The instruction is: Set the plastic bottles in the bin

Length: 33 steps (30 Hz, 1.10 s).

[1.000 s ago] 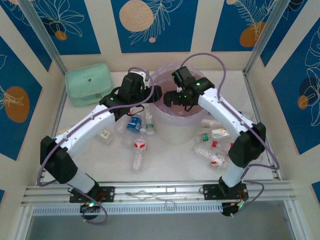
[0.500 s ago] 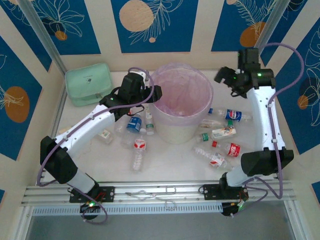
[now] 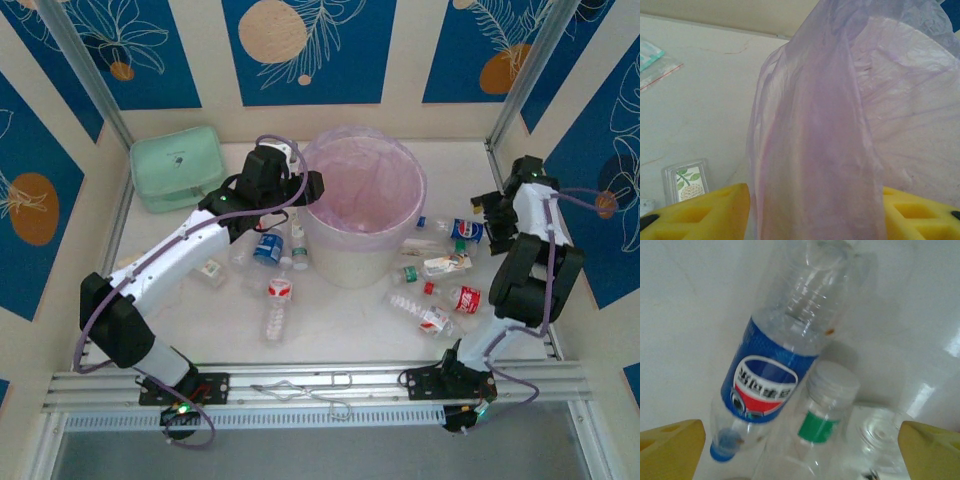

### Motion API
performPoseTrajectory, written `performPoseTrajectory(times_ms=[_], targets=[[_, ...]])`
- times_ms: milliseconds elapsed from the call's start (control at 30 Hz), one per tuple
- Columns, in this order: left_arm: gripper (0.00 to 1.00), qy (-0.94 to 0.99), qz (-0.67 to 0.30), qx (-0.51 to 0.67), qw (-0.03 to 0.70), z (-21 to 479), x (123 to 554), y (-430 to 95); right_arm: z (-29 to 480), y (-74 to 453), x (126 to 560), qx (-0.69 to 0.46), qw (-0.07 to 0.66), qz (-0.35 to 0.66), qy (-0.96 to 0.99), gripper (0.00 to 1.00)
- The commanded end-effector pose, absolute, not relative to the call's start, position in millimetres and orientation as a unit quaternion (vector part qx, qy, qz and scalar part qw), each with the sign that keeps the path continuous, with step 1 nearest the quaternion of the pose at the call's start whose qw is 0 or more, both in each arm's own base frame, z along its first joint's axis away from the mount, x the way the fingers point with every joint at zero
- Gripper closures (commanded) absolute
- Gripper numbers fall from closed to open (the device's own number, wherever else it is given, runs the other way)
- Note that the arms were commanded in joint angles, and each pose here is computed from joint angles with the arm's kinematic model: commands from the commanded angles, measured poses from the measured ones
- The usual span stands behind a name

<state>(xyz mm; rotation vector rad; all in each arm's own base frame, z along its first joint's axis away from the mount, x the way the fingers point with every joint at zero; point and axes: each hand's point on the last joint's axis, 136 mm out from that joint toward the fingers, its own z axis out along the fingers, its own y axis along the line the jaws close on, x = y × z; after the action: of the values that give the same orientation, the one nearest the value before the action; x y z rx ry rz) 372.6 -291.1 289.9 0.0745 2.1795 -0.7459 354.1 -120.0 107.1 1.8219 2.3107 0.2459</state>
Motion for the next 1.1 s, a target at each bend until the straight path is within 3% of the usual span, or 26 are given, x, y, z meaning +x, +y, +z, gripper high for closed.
performPoseTrajectory(times_ms=[0,233,400,900,1067], targets=[[0.41,0.871,-0.273,0.041,0.407,285.1,367.8,-282.6,92.2,-115.5,370.6,0.637,0.09,0.11,0.758,0.01],[0.4,0.871,-0.278,0.049,0.403,287.4,369.6,-288.6,52.4,-120.4,391.9,0.645,0.062,0.105,0.755,0.02],[0.4,0.869,-0.276,0.051,0.407,291.1,370.1,-287.3,39.9,-117.2,398.3,0.66,0.048,0.119,0.74,0.11],[0.4,0.875,-0.278,0.052,0.393,281.4,364.6,-287.6,111.5,-141.9,402.1,0.644,0.11,0.141,0.744,0.39],[0.4,0.874,-0.282,0.051,0.392,281.4,361.9,-287.4,145.2,-148.9,403.7,0.63,0.152,0.167,0.743,0.52]])
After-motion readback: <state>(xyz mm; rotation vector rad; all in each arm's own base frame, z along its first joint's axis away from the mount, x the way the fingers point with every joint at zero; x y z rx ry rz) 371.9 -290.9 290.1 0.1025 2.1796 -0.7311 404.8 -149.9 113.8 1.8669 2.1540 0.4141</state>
